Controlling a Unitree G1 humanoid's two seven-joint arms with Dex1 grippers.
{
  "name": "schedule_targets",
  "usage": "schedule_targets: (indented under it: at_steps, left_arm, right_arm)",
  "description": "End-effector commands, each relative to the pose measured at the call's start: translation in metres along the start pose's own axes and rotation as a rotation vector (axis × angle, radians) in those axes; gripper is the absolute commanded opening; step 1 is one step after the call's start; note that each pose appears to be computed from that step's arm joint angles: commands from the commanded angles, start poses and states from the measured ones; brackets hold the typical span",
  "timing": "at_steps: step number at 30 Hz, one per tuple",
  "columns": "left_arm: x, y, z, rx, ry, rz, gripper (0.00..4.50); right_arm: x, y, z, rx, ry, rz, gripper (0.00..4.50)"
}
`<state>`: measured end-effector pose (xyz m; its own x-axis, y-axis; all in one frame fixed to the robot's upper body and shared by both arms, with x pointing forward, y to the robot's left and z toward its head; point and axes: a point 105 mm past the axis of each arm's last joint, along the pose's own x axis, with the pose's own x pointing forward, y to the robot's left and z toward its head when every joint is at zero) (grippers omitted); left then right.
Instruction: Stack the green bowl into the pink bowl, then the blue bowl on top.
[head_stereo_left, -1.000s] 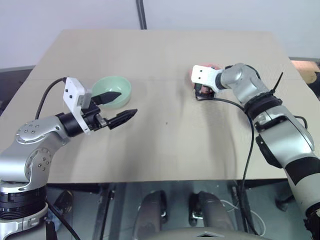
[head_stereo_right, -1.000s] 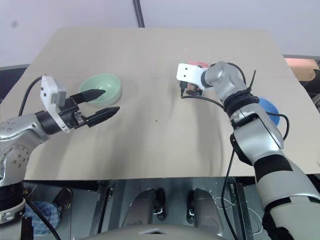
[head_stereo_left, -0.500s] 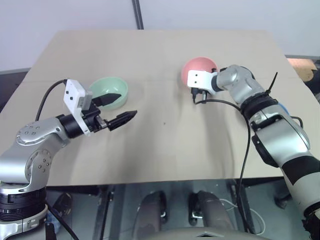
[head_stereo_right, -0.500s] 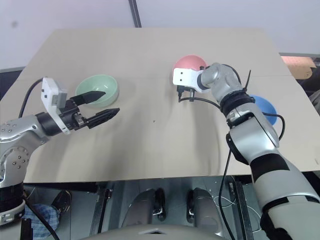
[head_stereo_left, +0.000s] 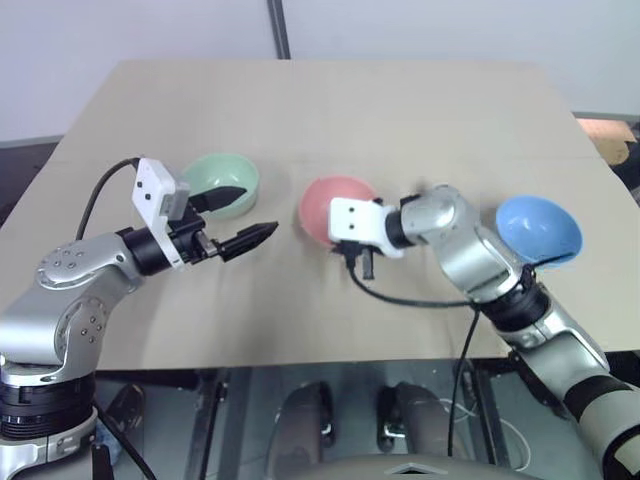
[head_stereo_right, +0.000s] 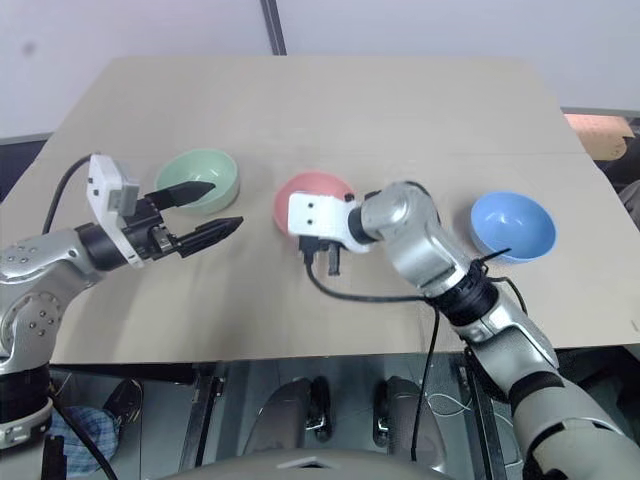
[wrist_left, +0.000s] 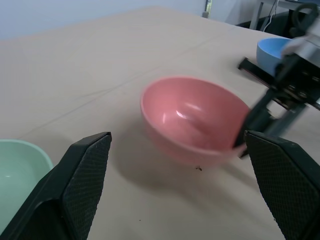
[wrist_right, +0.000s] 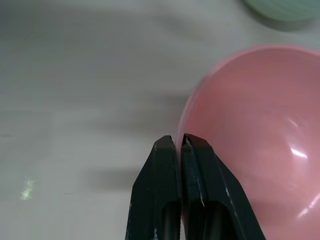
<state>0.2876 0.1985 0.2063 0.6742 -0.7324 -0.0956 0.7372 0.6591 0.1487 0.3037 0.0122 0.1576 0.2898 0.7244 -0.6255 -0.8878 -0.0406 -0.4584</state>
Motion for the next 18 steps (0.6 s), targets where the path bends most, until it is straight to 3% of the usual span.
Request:
schedule_targets:
  at_steps: [1,8,11,15,18]
  left_arm:
    - [-0.001,-0.001,0.010,0.041,-0.017,-0.015,4.50]
    - [0.000,-0.001,0.010,0.040,-0.018,-0.017,4.50]
    - [0.000,-0.002,0.010,0.040,-0.016,-0.021,4.50]
    - [-0.001,-0.001,0.010,0.043,-0.017,-0.022,4.50]
    - [0.000,-0.002,0.010,0.041,-0.021,-0.026,4.50]
  right_arm:
    - [-0.010,0.008,0.007,-0.033,0.002,-0.002,0.03]
    - [-0.015,0.023,0.002,-0.031,0.037,0.042,0.03]
    - [-0.017,0.024,0.002,-0.040,0.041,0.046,1.13]
    - [-0.019,0.019,0.002,-0.035,0.042,0.030,2.98]
    - [-0.025,0.015,0.006,-0.050,0.034,0.020,2.98]
